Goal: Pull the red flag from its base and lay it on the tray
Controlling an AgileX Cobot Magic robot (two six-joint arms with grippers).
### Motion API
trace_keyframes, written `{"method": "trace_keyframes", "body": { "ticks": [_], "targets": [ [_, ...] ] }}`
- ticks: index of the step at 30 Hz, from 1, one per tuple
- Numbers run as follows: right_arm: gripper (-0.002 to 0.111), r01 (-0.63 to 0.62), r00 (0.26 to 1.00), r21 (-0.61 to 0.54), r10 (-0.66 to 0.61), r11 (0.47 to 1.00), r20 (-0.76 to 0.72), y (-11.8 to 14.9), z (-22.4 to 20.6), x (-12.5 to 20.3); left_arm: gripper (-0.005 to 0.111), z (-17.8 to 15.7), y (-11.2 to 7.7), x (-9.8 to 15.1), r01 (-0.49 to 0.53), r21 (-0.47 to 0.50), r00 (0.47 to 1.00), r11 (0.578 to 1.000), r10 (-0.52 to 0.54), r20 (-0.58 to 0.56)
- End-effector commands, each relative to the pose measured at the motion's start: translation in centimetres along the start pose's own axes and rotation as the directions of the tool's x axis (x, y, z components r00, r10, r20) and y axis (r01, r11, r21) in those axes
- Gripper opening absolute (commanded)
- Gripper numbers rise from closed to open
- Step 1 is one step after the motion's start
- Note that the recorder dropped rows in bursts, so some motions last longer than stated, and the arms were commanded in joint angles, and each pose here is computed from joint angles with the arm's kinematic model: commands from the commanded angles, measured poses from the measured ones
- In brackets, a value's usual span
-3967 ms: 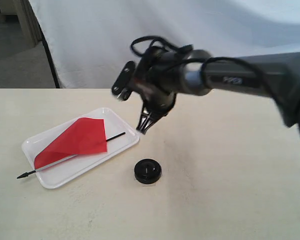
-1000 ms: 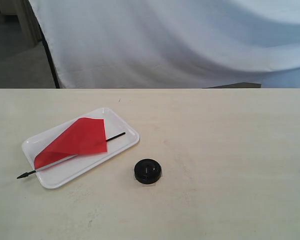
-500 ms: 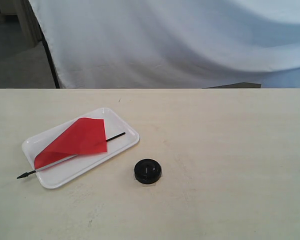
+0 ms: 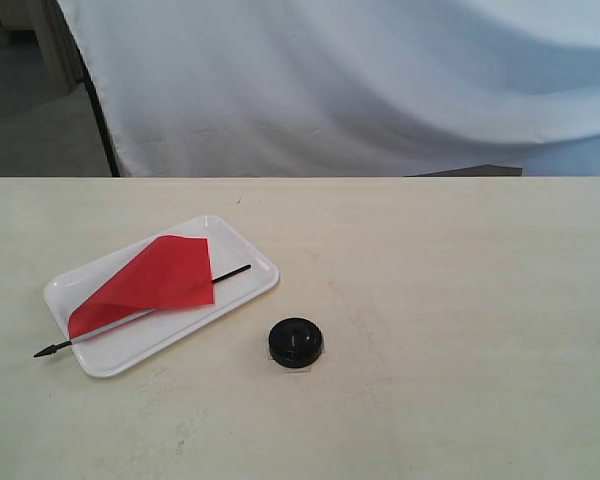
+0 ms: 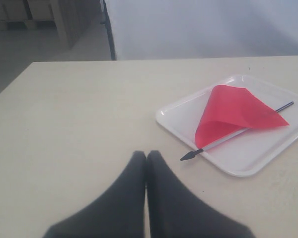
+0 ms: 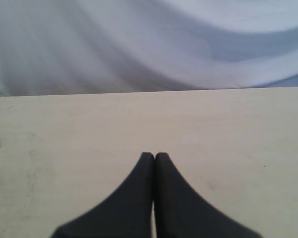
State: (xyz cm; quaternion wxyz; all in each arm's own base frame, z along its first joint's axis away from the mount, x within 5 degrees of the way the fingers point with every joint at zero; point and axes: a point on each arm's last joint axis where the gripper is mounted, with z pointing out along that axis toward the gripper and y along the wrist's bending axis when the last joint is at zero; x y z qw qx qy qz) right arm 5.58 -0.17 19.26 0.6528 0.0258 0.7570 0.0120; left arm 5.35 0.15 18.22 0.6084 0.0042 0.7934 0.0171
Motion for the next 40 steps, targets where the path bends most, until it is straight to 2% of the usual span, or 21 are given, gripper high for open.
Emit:
{"method": "trace_keyframes", "body": {
  "ticks": [1, 40],
  "targets": [
    [0.000, 0.025, 0.999, 0.012, -0.024, 1.000, -0.044, -0.12, -0.03, 0.48, 0.000, -0.01, 0.00, 0.00, 0.003, 0.001, 1.000, 1.000, -0.003, 0.006],
    [0.000, 0.022, 0.998, 0.014, -0.022, 1.000, -0.056, -0.14, -0.04, 0.59, 0.000, -0.01, 0.00, 0.00, 0.003, 0.001, 1.000, 1.000, -0.003, 0.006]
  ]
}}
